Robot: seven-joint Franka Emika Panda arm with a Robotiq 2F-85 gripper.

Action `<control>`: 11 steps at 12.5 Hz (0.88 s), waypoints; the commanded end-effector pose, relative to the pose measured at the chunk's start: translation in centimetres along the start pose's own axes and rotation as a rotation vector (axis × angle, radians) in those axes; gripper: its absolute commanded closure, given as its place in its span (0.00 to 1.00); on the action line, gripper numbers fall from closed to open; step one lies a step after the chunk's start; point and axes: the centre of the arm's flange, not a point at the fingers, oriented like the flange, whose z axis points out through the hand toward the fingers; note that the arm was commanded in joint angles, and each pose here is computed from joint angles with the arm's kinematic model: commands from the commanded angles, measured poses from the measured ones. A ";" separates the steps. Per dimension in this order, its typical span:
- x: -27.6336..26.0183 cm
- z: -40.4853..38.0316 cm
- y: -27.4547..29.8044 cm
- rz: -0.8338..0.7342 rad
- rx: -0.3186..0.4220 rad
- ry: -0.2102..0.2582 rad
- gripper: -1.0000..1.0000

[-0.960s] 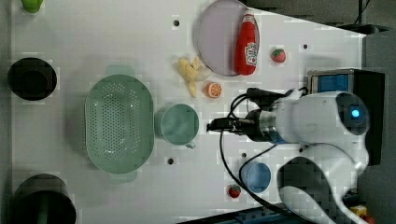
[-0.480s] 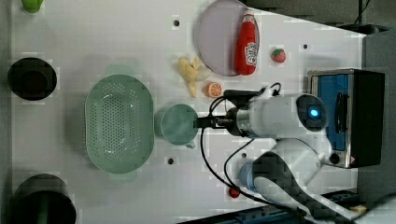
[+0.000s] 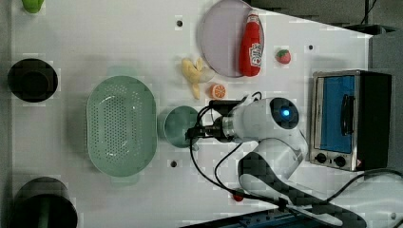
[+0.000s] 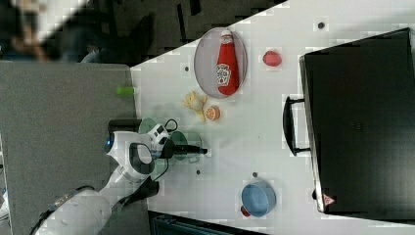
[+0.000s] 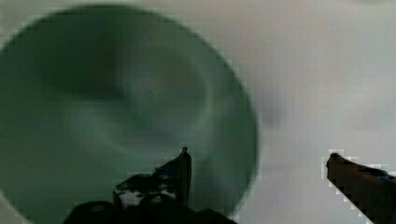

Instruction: Drag mug left to right.

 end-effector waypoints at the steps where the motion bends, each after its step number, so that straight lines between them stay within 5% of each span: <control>1: 0.5 -1.2 -1.3 -0.015 0.016 0.064 0.16; 6: 0.9 -0.9 -1.0 -0.006 0.036 0.079 0.76; 11: 1.9 -1.3 2.1 0.034 0.029 0.082 0.82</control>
